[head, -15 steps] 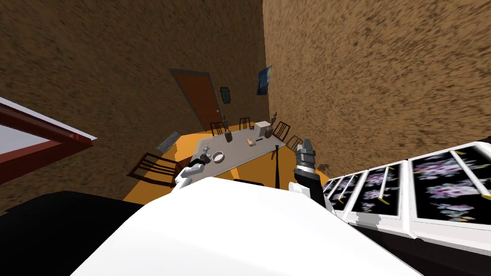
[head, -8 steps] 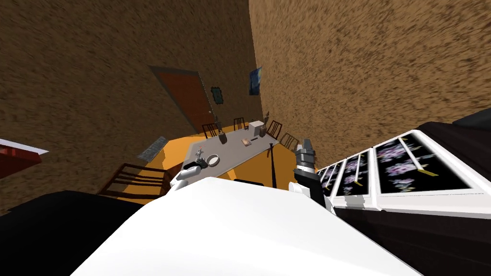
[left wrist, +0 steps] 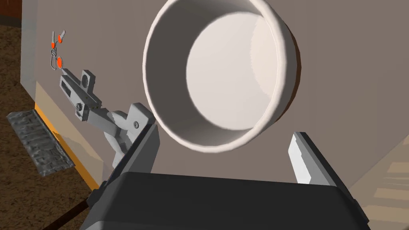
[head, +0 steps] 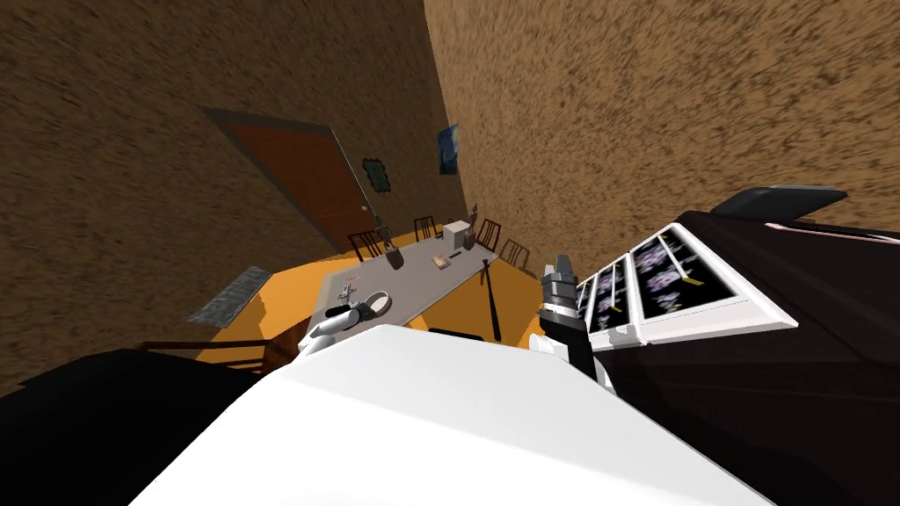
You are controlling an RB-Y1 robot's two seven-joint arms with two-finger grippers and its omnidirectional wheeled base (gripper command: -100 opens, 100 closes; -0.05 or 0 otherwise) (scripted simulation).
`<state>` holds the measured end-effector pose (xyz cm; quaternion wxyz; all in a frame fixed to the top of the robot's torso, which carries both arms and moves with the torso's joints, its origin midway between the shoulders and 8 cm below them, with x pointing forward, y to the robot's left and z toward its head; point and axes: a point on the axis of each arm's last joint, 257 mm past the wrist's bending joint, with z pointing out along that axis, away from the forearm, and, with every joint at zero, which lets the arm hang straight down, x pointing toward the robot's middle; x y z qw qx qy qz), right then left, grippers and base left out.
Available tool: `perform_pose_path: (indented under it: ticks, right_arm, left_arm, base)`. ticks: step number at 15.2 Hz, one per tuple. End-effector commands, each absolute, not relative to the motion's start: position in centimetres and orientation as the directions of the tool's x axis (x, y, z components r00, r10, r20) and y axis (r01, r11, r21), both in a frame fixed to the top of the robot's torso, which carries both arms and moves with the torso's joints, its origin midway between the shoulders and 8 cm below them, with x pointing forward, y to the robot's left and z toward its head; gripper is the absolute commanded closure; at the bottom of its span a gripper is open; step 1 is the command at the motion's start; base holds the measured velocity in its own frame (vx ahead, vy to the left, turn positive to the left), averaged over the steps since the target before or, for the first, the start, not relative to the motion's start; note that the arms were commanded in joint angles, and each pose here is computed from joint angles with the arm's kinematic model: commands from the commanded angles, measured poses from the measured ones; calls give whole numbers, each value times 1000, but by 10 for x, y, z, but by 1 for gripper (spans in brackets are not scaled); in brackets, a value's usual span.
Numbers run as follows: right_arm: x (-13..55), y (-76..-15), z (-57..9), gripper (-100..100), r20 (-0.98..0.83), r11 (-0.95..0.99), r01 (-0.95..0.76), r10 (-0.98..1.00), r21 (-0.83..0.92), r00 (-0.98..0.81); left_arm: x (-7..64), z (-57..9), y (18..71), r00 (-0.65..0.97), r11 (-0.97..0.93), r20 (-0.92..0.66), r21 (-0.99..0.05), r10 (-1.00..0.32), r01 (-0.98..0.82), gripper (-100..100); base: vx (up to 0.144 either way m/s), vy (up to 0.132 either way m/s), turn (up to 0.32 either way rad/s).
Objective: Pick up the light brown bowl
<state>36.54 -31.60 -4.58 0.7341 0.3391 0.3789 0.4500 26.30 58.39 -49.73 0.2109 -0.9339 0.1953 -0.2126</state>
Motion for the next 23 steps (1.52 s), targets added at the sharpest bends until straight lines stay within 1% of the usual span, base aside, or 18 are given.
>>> perform_pose_path:
  ticks: [1,2,5,7,8,9,10,11,13,14,15,17,19,20,21,22,23]
  right_arm:
    - [365,-316,-46,0,-251,365,-404,918,839,308]
    - [365,-316,-46,0,-251,365,-404,918,839,308]
    - [365,-316,-46,0,-251,365,-404,918,839,308]
    - [365,-316,-46,0,-251,365,-404,918,839,308]
    - [365,-316,-46,0,-251,365,-404,918,839,308]
    - [365,-316,-46,0,-251,365,-404,918,839,308]
    - [365,-316,-46,0,-251,365,-404,918,839,308]
    - [365,-316,-46,0,-251,365,-404,918,839,308]
    - [365,-316,-46,0,-251,365,-404,918,839,308]
    - [365,-316,-46,0,-251,365,-404,918,839,308]
    - [365,-316,-46,0,-251,365,-404,918,839,308]
    - [365,-316,-46,0,-251,365,-404,918,839,308]
    - [365,-316,-46,0,-251,365,-404,918,839,308]
    - [365,-316,-46,0,-251,365,-404,918,839,308]
    - [365,-316,-46,0,-251,365,-404,918,839,308]
    - [365,-316,-46,0,-251,365,-404,918,839,308]
    - [365,-316,-46,0,-251,365,-404,918,839,308]
  left_arm:
    - [242,-508,590,864,-866,303,-431,-403,-253,-100]
    - [242,-508,589,864,-868,307,-428,-400,-250,-100]
    - [208,-522,596,907,-911,280,-357,-315,-206,-100]
    - [210,-522,595,906,-915,289,-352,-308,-199,-100]
    - [193,-528,598,924,-933,277,-316,-263,-171,-100]
    - [194,-528,597,924,-934,279,-315,-261,-169,-100]
    - [179,-532,600,939,-948,265,-284,-220,-142,-100]
    - [178,-532,599,939,-950,268,-280,-215,-137,-100]
    - [149,-540,602,962,-973,244,-217,-126,-73,-100]
    - [150,-540,602,961,-974,246,-216,-124,-71,-100]
    - [136,-542,603,969,-982,234,-187,-81,-37,-100]
    - [136,-542,603,969,-982,234,-187,-81,-37,-100]
    - [113,-545,604,978,-990,211,-139,-5,25,-100]
    - [112,-545,604,977,-990,212,-136,-1,28,-100]
    - [102,-546,604,979,-992,201,-114,35,59,-100]
    - [102,-546,604,979,-992,201,-114,35,59,-100]
    - [92,-547,604,979,-992,192,-95,69,88,-100]
  base:
    - [11,-17,-179]
    - [15,-14,-206]
    - [18,-11,-239]
    - [15,-4,-102]
    - [12,-6,-154]
    - [12,-3,-175]
    - [13,0,-213]
    - [15,3,-202]
    - [22,2,-282]
    - [23,7,-247]
    - [23,11,-187]
    - [16,11,-104]
    - [14,5,-185]
    - [16,13,-212]
    - [16,13,-221]
    - [14,17,-132]
    - [16,13,-119]
